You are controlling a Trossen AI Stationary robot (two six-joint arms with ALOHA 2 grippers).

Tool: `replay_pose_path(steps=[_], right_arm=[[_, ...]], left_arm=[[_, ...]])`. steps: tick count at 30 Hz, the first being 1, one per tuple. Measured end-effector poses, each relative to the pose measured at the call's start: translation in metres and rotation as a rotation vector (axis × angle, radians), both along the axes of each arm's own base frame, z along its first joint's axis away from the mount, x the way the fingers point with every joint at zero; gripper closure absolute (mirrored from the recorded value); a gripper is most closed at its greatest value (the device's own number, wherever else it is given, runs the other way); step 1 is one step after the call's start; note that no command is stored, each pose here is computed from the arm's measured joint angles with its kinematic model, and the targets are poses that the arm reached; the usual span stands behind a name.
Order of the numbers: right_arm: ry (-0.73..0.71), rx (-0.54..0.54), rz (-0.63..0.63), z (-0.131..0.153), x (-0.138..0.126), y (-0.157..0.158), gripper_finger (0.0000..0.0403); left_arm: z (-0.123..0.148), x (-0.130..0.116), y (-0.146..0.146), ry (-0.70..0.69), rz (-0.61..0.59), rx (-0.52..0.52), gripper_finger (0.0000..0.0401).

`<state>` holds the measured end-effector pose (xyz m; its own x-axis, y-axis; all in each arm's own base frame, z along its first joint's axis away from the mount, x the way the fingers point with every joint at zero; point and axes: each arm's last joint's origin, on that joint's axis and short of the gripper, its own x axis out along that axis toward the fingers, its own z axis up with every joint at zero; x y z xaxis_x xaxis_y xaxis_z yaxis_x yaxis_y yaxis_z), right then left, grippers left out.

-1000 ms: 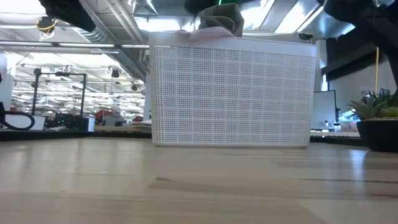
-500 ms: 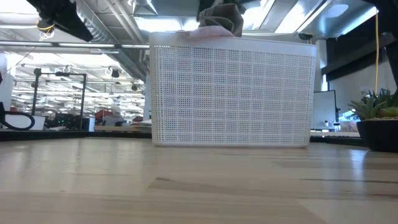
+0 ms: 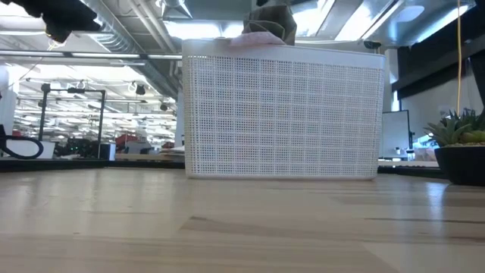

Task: Sort clothes
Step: Return to Home Position

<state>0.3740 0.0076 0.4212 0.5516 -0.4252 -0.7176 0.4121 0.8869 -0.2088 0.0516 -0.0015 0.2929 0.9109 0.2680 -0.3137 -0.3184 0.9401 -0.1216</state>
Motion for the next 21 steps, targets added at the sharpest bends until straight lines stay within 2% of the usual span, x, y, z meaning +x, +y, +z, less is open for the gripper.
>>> replay_pose_path(steps=[5, 8, 11, 13, 17, 21], right_arm=[[-0.039, 0.006, 0.001, -0.005, -0.018, 0.013, 0.0172], [-0.151, 0.047, 0.045, -0.012, -0.030, 0.021, 0.0172], [-0.293, 0.102, 0.113, -0.024, -0.049, 0.028, 0.0172], [-0.379, 0.132, 0.143, -0.038, -0.066, 0.030, 0.0172], [-0.556, 0.206, 0.214, -0.075, -0.102, 0.037, 0.0172], [-0.748, 0.255, 0.273, -0.108, -0.138, 0.042, 0.0172]], left_arm=[[-0.027, 0.004, -0.004, -0.091, -0.051, -0.052, 0.0292], [-0.036, 0.009, -0.007, -0.137, -0.080, -0.053, 0.0293], [-0.029, 0.013, -0.009, -0.275, -0.093, -0.079, 0.0292], [-0.026, 0.016, -0.010, -0.319, -0.097, -0.073, 0.0293], [-0.038, 0.022, -0.012, -0.285, -0.100, -0.047, 0.0292], [-0.056, 0.031, -0.016, -0.287, -0.142, 0.036, 0.0294]])
